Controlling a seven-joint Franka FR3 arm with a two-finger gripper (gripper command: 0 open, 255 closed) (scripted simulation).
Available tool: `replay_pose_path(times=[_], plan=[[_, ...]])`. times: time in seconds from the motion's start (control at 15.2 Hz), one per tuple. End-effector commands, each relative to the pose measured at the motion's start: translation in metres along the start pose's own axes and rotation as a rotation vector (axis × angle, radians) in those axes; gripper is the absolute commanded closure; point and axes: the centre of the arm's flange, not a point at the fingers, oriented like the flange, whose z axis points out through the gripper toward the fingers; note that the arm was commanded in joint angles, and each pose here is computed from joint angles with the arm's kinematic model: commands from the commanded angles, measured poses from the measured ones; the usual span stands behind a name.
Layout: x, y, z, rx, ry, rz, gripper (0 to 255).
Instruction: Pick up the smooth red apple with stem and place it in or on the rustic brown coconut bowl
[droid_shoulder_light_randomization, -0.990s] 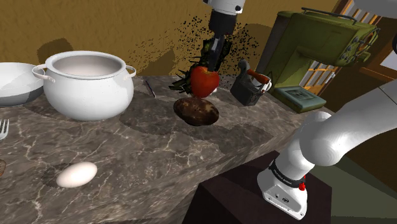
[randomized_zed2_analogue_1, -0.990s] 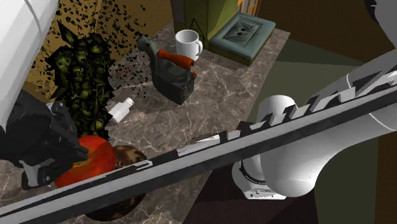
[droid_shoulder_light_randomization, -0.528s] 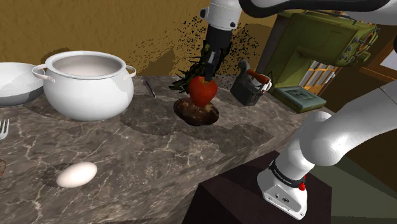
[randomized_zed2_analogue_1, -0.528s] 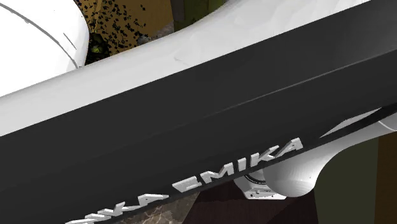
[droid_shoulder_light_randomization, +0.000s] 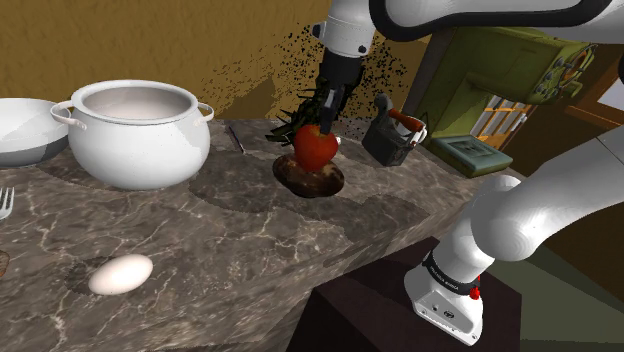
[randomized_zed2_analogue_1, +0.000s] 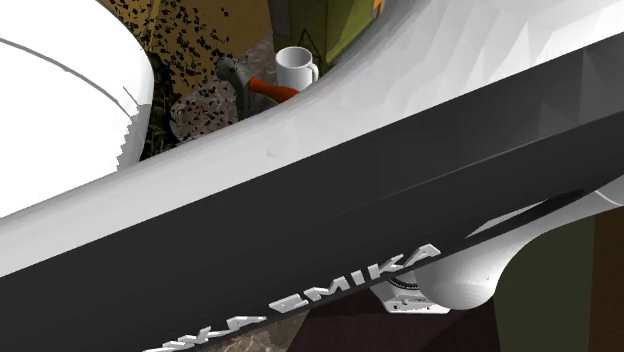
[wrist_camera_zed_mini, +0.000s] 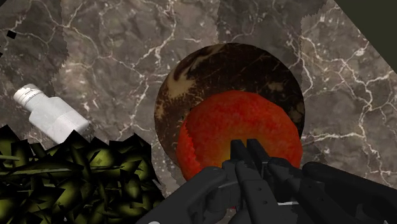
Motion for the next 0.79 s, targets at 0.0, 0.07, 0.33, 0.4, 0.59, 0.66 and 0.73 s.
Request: replay_pose_path(times=[0.0,0.07,0.33,0.4,0.59,0.66,0.73], plan=[[0.000,0.000,0.000,0.000,0.000,0.000,255],[0.000,0.000,0.000,0.000,0.000,0.000,255],[0.000,0.000,0.000,0.000,0.000,0.000,0],[0.000,0.000,0.000,0.000,0.000,0.000,0],[0.000,0.000,-0.026,0.000,0.000,0.000,0],[0.000,0.000,-0.040,0.000,0.000,0.000,0],[0.000,0.000,-0.050,0.000,0.000,0.000,0]])
